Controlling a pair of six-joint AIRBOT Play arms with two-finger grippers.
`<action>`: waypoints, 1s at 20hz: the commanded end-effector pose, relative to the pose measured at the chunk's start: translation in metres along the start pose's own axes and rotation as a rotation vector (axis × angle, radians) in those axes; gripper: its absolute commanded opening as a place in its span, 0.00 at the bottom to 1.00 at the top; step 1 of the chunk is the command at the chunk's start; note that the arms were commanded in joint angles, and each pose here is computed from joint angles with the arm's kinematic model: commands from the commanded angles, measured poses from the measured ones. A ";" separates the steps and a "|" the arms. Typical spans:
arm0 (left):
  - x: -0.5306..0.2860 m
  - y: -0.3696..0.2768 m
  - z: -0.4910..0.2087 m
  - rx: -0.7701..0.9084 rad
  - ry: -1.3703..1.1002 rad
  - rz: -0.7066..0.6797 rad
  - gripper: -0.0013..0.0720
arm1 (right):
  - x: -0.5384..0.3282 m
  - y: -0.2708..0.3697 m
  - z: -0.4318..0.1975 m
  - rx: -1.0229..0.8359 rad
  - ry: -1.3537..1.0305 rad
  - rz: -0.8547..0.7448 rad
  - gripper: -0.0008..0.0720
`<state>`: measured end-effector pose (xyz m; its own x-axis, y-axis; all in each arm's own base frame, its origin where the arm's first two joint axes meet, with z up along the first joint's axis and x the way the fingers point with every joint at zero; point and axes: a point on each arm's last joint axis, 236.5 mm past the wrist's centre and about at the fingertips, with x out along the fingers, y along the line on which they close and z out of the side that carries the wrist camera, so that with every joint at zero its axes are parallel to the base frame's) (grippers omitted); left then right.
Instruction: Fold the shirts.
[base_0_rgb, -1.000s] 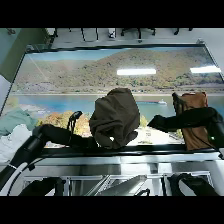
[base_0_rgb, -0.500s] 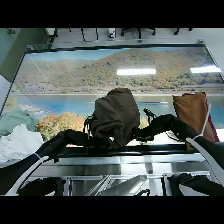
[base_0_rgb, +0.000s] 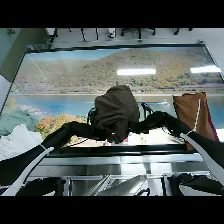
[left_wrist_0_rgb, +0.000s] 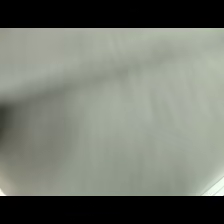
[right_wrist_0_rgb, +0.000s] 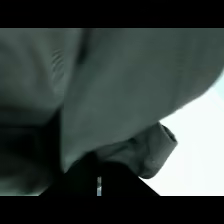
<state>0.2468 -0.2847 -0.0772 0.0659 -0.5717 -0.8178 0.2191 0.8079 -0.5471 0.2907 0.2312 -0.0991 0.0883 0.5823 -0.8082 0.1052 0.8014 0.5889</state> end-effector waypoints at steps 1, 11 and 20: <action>-0.048 -0.011 0.034 0.015 -0.151 -0.037 0.04 | -0.040 0.045 0.012 -0.113 0.000 0.093 0.03; -0.552 -0.132 0.027 0.309 -1.378 0.127 0.04 | -0.525 0.249 -0.011 -0.748 -1.138 0.229 0.03; -0.596 -0.153 0.071 0.357 -1.258 0.158 0.04 | -0.564 0.249 -0.015 -0.802 -1.244 0.071 0.03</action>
<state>0.2187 -0.0635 0.5167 0.9667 -0.2504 0.0525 0.2558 0.9484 -0.1873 0.2332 0.1096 0.5159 0.8768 0.4784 0.0479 -0.4805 0.8684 0.1223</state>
